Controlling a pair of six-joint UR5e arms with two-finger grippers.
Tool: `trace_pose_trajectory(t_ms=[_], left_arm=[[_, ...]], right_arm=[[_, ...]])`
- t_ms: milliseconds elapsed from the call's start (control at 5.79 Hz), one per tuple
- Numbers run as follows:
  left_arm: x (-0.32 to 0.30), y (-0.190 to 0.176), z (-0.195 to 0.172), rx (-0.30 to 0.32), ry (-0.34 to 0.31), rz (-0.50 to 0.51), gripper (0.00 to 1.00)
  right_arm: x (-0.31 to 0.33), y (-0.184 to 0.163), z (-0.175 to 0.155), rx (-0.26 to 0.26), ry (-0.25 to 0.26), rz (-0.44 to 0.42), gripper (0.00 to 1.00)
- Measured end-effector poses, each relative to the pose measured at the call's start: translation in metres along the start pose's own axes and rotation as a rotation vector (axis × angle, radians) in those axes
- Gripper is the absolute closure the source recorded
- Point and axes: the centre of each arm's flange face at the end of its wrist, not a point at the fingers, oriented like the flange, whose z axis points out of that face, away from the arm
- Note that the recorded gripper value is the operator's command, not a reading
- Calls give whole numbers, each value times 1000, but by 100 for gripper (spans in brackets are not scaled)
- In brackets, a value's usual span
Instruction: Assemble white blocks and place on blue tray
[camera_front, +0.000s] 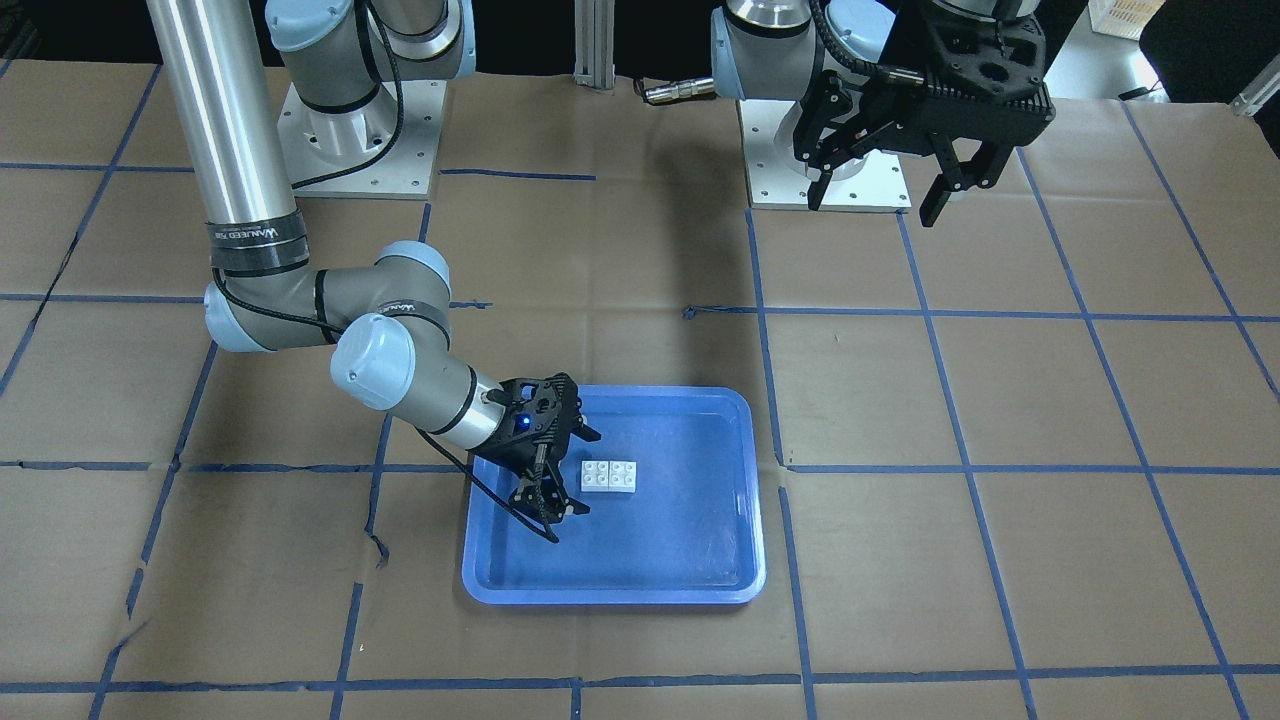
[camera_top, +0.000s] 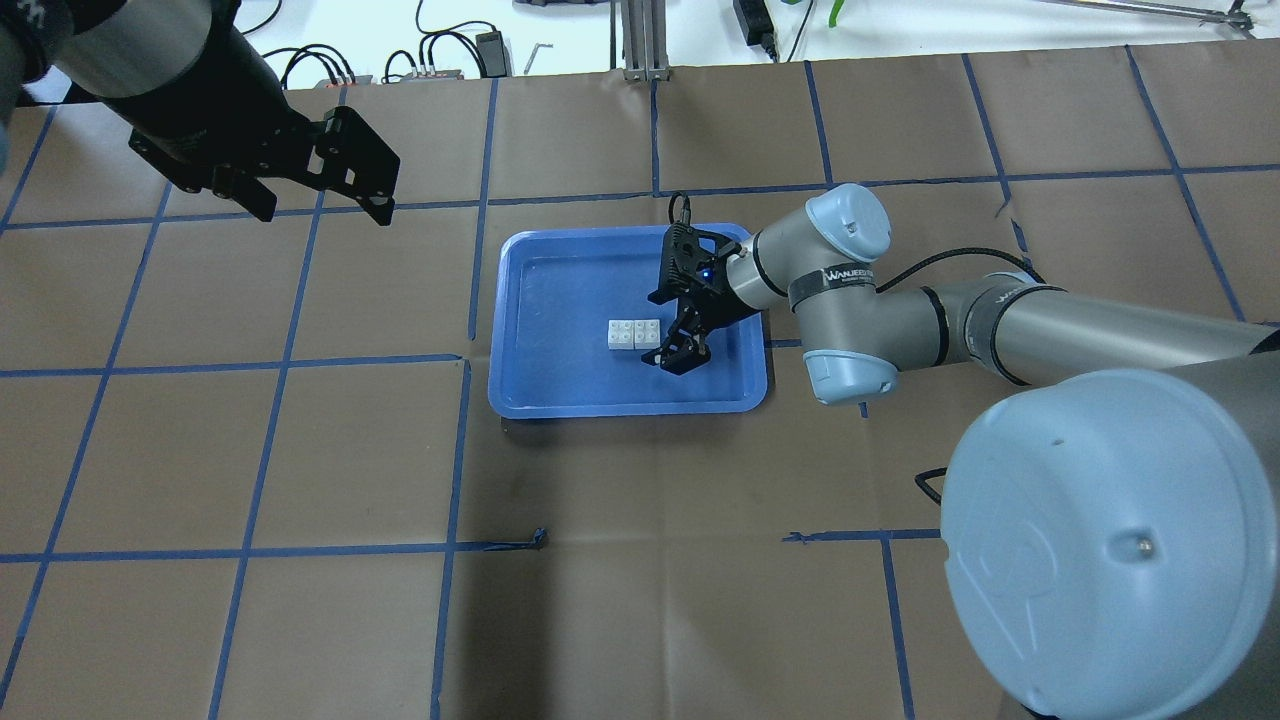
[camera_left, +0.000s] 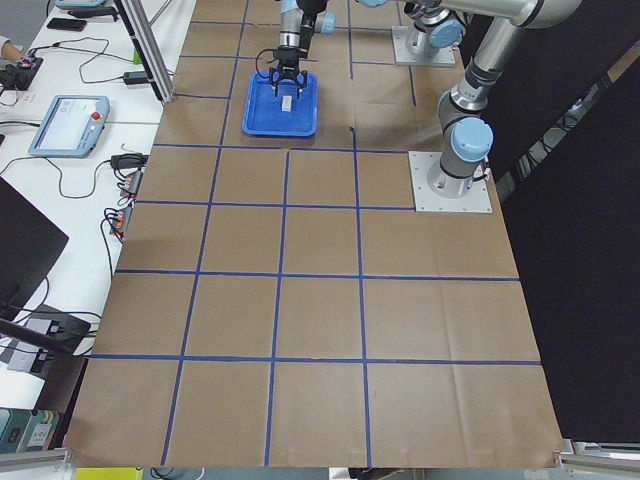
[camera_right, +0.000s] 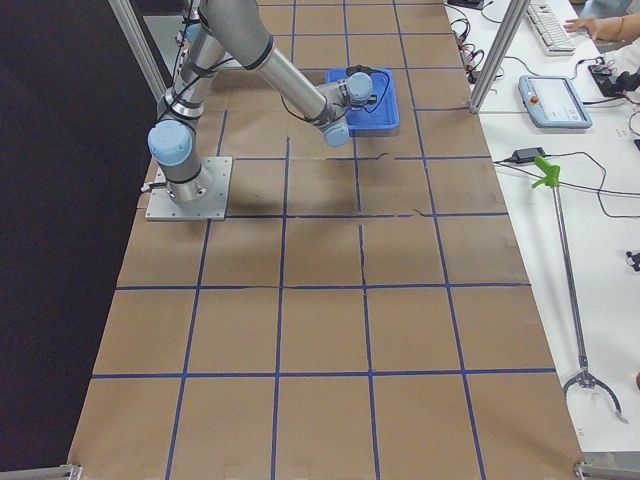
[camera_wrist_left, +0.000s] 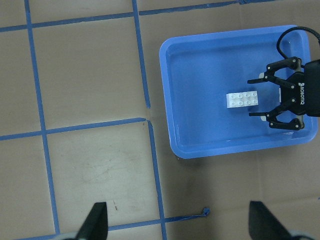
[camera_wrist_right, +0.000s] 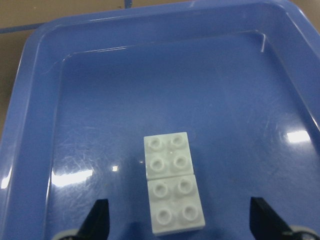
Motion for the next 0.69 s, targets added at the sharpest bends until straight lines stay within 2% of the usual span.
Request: trace_pose_trajectory(t_ms=[173, 519, 691], left_arm=[[0, 0, 0, 0, 0, 0, 1], [0, 0, 0, -1, 0, 1, 1], [0, 0, 0, -2, 0, 1, 1]], right_arm=[[2, 1, -5, -43, 28, 66, 0], [7, -4, -37, -184, 153, 227, 0], [6, -7, -61, -265, 210, 347, 0]])
